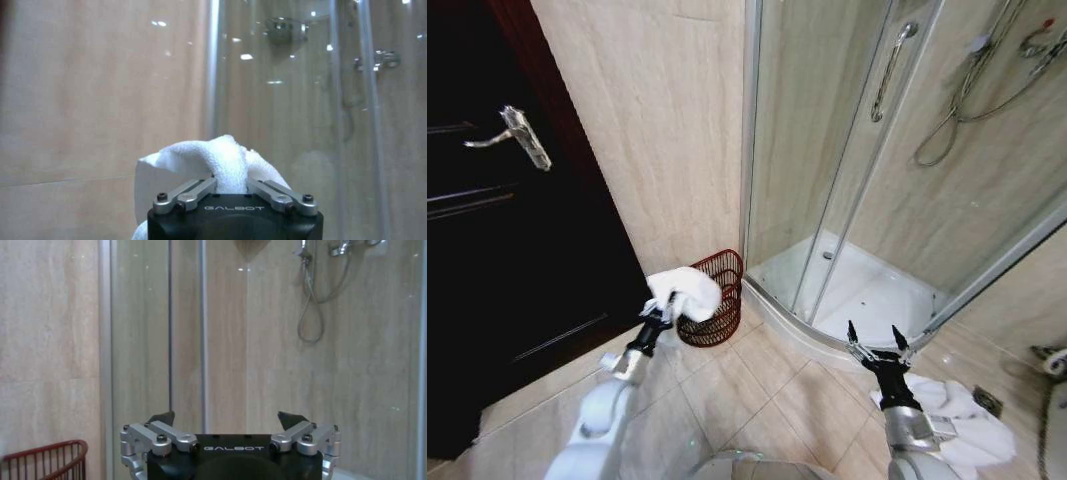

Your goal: Discard the used towel into the hamper.

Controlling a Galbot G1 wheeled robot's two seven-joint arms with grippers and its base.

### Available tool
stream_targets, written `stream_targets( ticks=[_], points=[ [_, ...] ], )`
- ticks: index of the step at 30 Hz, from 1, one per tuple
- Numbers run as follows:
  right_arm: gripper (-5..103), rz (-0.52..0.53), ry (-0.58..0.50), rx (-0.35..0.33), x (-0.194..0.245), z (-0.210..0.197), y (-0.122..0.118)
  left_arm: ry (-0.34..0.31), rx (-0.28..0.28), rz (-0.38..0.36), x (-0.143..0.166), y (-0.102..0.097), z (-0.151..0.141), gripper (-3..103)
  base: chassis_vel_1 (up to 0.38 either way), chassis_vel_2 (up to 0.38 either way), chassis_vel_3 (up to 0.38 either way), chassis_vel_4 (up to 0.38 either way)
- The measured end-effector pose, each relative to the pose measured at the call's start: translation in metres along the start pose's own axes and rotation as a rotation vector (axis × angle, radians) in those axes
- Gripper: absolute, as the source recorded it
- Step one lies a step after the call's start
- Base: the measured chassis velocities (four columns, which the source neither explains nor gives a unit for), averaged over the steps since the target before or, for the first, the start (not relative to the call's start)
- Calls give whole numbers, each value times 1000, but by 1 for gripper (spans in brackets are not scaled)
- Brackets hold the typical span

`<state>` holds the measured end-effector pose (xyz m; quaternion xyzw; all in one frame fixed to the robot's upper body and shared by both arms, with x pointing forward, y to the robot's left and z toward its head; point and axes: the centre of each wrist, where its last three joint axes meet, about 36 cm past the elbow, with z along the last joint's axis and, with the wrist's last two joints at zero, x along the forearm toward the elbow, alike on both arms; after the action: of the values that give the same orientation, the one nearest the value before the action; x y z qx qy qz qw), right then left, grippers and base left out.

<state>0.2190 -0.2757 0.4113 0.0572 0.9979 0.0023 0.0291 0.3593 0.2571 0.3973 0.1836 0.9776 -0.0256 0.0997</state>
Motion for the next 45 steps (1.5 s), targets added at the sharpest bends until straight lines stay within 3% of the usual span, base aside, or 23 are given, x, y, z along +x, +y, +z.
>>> stream_targets(
  ticks=[3,5,8,9,11,14,15,17,21,24,27,30,34,38,45],
  points=[
    [100,14,-10,5,0,-4,-3,-10,17,35,-45,-17,0,2,0,0,0,0],
    [100,18,-11,7,1,-5,-3,-23,21,47,-62,-20,-1,2,0,0,0,0],
    [100,28,-14,14,2,-7,-4,-67,34,89,-120,-25,-9,2,0,0,0,0],
    [100,28,-14,14,2,-7,-4,-67,34,89,-120,-25,-9,2,0,0,0,0],
    [100,34,-19,16,2,-9,-3,-73,26,110,-151,-27,-12,2,0,0,0,0],
    [100,40,-28,15,2,-11,-2,-90,-7,114,-192,-16,-21,2,0,0,0,0],
    [100,47,-32,16,2,-12,-4,-108,-47,96,-221,1,-32,2,0,0,0,0],
    [100,53,-33,19,2,-11,-7,-124,-85,71,-241,22,-42,2,0,0,0,0],
    [100,59,-30,17,2,-8,-9,-139,-114,51,-253,38,-53,2,0,0,0,0],
    [100,73,-24,12,4,0,-13,-150,-166,32,-268,68,-66,2,0,0,0,0],
    [100,80,-20,7,5,4,-14,-136,-176,31,-269,77,-63,2,0,0,0,0],
    [100,81,-20,7,6,6,-16,-109,-172,27,-267,78,-47,2,0,0,0,0],
    [100,85,-31,7,5,2,-20,-46,-160,20,-255,72,2,2,0,0,0,0],
    [100,89,-41,7,4,-2,-22,-15,-165,6,-248,75,20,2,0,0,0,0],
    [100,88,-48,-2,5,-3,-22,89,-290,-42,-228,112,60,2,0,0,0,0]
  ],
)
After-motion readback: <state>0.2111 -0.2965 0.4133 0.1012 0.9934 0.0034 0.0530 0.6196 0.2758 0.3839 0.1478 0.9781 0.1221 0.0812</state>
